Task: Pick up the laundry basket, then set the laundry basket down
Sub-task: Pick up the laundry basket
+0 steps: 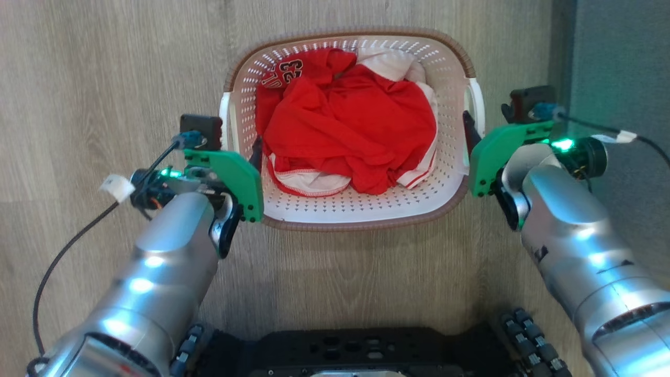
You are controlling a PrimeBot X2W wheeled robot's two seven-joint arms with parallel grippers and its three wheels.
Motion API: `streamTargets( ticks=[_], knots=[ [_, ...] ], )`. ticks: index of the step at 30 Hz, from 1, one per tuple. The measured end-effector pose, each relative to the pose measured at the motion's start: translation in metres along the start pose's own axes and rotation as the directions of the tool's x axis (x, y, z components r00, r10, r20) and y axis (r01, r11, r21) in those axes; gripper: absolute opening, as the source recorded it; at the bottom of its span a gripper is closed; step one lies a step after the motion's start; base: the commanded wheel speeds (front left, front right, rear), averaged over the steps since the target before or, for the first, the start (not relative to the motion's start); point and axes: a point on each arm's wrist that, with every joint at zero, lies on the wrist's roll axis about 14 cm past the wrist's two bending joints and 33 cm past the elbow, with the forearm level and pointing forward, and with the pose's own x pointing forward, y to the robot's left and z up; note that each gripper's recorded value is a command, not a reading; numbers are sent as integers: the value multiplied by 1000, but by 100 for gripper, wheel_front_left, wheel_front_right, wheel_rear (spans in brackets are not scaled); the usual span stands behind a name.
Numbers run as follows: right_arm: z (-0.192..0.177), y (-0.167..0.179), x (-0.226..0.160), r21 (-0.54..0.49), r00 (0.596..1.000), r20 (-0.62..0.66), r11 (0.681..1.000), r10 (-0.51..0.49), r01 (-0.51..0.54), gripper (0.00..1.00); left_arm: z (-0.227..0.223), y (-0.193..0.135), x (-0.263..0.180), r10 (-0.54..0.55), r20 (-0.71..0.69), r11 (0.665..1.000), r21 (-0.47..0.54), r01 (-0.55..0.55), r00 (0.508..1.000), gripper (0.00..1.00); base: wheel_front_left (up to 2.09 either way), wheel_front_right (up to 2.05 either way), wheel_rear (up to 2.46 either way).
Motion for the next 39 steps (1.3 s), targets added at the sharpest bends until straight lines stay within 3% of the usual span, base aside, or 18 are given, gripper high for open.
streamTargets(
  ticks=[18,26,36,37,38,39],
  knots=[
    [-24,10,26,27,989,-138,999,43,-40,100,-13,3,17,-18,-119,997,70,27,993,100,0,0,0],
    [-30,13,33,6,983,-172,998,57,-57,100,-21,3,20,-28,-157,999,29,33,987,100,0,0,0],
    [-30,18,37,-16,978,-195,997,71,-76,100,-16,3,22,-22,-152,998,49,29,988,100,0,0,0],
    [-31,18,37,-15,978,-197,997,71,-75,100,-17,3,22,-22,-154,998,47,30,988,91,0,0,0],
    [-31,18,37,-12,978,-199,997,70,-74,90,-18,3,21,-24,-157,998,48,32,987,47,0,0,0],
    [-32,18,37,-9,977,-203,997,70,-73,37,-18,3,21,-23,-158,998,48,31,987,20,0,0,0]
  ],
)
